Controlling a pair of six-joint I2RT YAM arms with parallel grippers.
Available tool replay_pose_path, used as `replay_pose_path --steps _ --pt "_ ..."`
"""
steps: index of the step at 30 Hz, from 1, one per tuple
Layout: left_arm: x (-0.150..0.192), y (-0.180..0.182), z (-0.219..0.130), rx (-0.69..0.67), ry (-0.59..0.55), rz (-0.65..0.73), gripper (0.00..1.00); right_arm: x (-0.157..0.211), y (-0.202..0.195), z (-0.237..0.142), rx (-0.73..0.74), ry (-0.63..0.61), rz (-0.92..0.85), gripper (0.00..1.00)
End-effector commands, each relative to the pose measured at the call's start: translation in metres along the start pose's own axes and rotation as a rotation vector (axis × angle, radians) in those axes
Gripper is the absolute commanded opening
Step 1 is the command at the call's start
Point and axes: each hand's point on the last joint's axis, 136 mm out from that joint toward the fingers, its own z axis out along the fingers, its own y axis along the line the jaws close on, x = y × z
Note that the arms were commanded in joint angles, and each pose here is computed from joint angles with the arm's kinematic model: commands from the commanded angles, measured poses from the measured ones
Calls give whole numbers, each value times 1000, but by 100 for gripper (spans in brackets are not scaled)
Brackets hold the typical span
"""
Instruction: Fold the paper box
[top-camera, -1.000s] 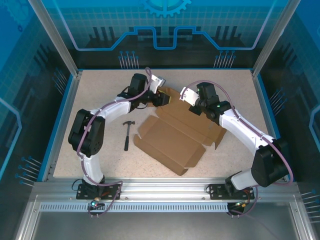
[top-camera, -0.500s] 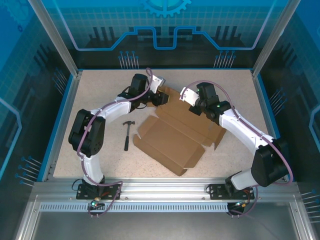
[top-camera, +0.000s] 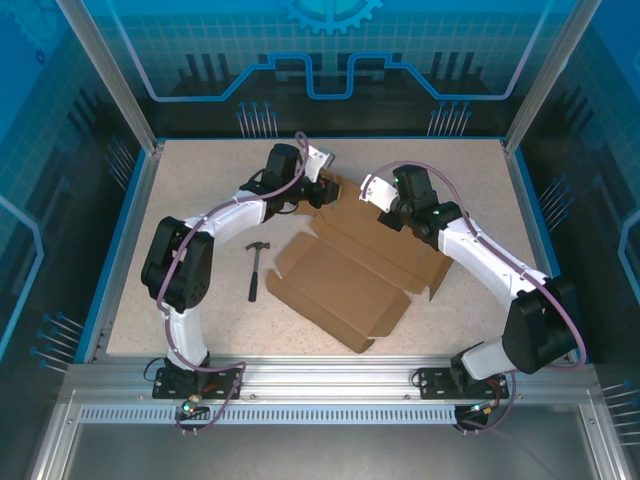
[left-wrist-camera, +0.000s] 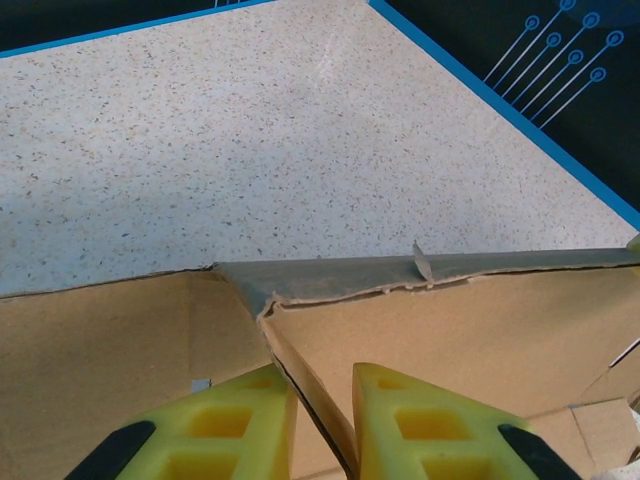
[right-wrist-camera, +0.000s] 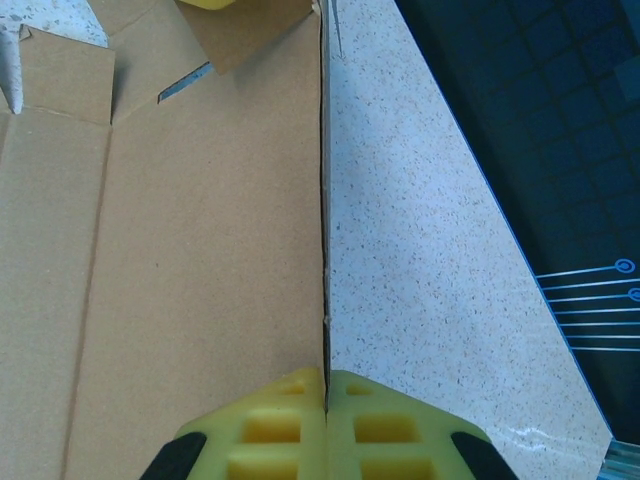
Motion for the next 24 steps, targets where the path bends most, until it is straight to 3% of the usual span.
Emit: replay_pose_path --steps 1,12,24 --pt "-8 -20 6 70 -10 9 23 -14 -3 -2 9 -29 -14 0" --pt "-8 -14 -10 25 -15 30 31 -10 -9 -3 41 -10 -58 0" --pt "2 7 -45 -72 -18 14 47 -13 -11 -5 48 -41 -161 0"
